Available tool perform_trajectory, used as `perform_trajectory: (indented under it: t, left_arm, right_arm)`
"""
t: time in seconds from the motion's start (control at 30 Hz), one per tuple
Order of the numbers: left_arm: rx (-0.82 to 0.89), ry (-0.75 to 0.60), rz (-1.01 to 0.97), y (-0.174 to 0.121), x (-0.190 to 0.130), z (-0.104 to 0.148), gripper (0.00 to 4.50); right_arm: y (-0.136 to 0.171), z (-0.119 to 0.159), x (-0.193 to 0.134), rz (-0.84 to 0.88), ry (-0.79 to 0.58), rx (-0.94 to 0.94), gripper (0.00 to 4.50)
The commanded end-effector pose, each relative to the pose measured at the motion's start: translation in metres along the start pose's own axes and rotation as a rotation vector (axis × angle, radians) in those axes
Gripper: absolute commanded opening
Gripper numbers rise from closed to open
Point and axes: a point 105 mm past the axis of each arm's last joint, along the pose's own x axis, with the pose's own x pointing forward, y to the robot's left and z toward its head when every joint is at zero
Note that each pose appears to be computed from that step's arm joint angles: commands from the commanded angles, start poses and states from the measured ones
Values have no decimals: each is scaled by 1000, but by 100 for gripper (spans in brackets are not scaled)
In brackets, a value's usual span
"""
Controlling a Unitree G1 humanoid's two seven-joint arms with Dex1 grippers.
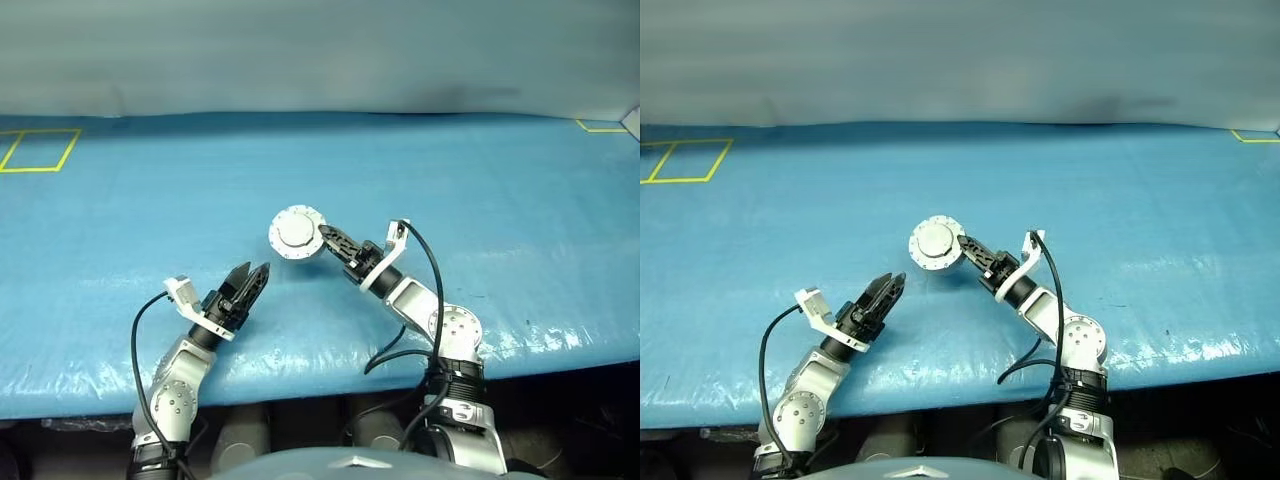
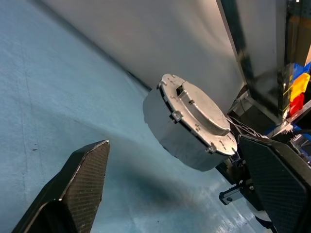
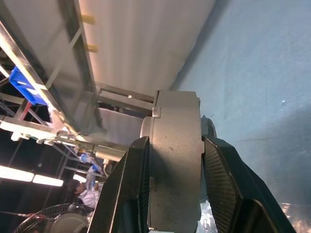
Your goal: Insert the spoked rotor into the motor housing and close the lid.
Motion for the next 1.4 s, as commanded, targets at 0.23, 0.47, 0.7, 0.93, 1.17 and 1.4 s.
perform_trajectory:
  t: [0.23,0.47,0.7,0.93,1.17,1.4]
  left_arm:
    - [-252,-19,-176,-35,21,-1,446]
    - [-325,-74,-262,-52,32,6,446]
    - [-265,-91,-139,-33,40,5,446]
    - [-241,-94,-126,-30,41,5,409]
    - [-254,-122,-93,-25,36,6,293]
    - [-239,-115,-28,-16,38,6,293]
  right_arm:
    - [42,-16,13,189,68,33,134]
    - [37,-33,12,151,150,16,134]
    - [40,-38,12,156,183,-20,134]
    - [40,-37,13,157,175,-28,134]
    - [34,-35,13,127,158,-40,134]
    - [31,-34,17,119,162,-86,134]
